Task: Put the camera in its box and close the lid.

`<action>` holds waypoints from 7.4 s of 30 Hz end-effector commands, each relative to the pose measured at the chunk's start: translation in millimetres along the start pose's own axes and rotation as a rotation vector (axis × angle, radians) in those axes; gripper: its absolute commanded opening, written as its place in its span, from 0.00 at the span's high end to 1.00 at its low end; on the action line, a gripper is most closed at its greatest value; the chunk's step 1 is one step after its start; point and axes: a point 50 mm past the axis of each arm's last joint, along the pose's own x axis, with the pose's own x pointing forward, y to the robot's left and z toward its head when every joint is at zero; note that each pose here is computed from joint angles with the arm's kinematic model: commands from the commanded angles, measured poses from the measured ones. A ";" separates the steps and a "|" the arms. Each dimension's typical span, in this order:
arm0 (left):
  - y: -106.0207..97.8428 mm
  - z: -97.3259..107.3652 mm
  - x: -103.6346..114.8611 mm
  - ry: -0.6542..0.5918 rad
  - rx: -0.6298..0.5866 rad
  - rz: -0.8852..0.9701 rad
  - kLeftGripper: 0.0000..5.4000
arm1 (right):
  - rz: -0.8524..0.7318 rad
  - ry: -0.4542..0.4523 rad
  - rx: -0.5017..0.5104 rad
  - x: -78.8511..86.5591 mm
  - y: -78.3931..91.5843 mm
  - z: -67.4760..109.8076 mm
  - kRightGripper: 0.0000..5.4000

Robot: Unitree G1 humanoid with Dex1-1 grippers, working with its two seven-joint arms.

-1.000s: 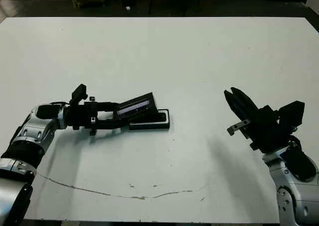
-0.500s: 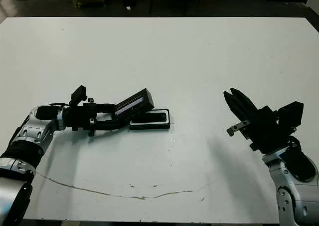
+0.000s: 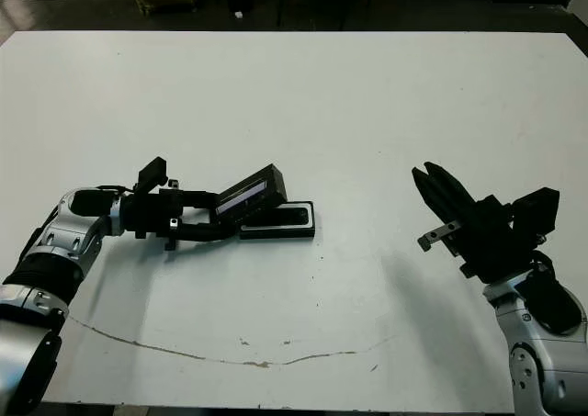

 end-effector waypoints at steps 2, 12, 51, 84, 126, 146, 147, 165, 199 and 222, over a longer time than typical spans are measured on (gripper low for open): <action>-5.3 -0.8 5.5 0.041 -0.007 -0.053 0.59 | 0.010 0.023 0.012 -0.4 0.6 -4.4 1.00; -6.2 5.7 9.9 0.076 0.013 -0.069 0.59 | 0.010 0.024 0.011 -0.7 -0.7 -6.2 1.00; -5.7 21.6 46.2 0.237 0.141 -0.080 0.59 | 0.002 0.013 0.031 -2.5 3.0 -11.1 1.00; -3.5 26.9 89.5 0.472 0.111 -0.189 0.62 | -0.002 0.019 0.023 -3.0 4.8 -10.8 1.00; -4.9 2.2 50.7 0.417 0.285 -0.151 0.00 | 0.009 0.012 0.041 -2.9 5.7 -14.0 1.00; -0.9 40.6 -6.9 0.081 0.208 -0.074 0.00 | -0.002 0.022 0.032 -3.5 5.8 -14.8 1.00; -1.8 43.7 -11.3 0.069 0.214 -0.072 0.00 | 0.000 0.019 0.032 -3.3 5.8 -14.9 1.00; -30.2 62.6 2.1 -0.305 0.012 0.710 0.08 | 0.010 0.009 0.035 -2.6 5.8 -17.0 1.00; -64.8 23.4 91.6 -0.071 -0.261 0.760 1.00 | 0.011 0.022 0.033 -2.2 6.3 -15.3 1.00; -63.0 -23.1 89.8 0.197 -0.320 0.715 1.00 | 0.005 0.024 0.004 -3.9 7.6 -16.0 1.00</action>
